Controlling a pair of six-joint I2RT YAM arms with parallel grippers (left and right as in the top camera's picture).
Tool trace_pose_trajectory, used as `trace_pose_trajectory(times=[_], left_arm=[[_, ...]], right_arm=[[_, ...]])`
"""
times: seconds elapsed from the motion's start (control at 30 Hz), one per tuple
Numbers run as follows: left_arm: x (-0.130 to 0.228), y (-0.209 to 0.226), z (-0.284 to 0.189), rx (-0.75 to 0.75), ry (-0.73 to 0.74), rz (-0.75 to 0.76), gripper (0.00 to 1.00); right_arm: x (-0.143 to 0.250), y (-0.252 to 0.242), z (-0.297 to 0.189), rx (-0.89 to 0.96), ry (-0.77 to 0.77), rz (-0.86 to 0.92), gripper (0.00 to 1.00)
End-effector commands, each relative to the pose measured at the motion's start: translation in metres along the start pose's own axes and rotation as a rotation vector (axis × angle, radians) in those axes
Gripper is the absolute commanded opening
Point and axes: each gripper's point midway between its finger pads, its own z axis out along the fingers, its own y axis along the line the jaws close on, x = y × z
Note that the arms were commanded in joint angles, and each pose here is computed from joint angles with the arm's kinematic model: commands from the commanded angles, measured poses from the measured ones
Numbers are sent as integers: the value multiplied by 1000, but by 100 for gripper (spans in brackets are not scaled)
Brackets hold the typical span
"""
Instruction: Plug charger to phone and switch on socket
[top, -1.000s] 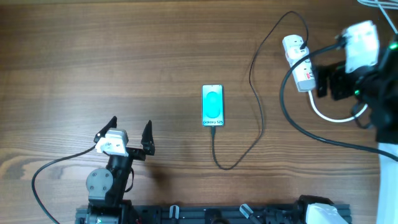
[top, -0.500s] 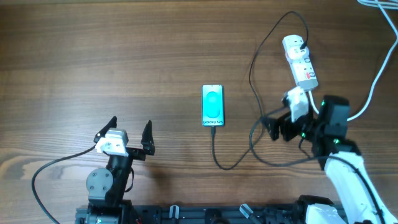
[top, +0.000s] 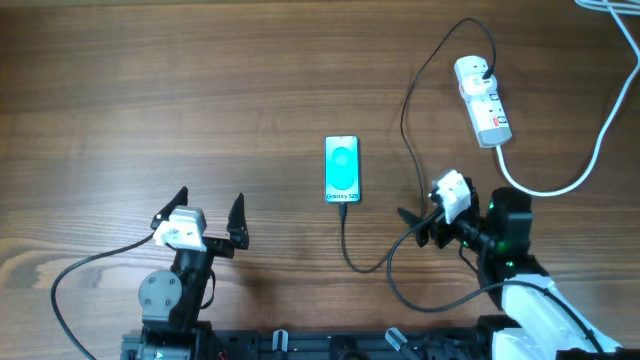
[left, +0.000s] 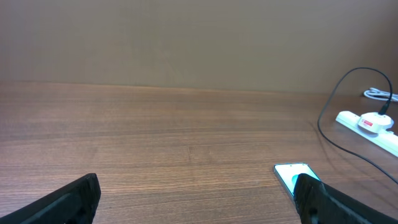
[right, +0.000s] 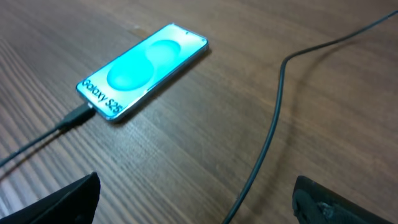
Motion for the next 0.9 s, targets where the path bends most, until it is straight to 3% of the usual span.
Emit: trace_pose_trajectory(times=[0.0,0.87], left_arm=[[2,0,0,-2,4,-6,100],[2,0,0,-2,4,-6,100]], right_arm=[[5,-1,-1,34,1,-7,100],[5,10,-42,157,-72,3,100]])
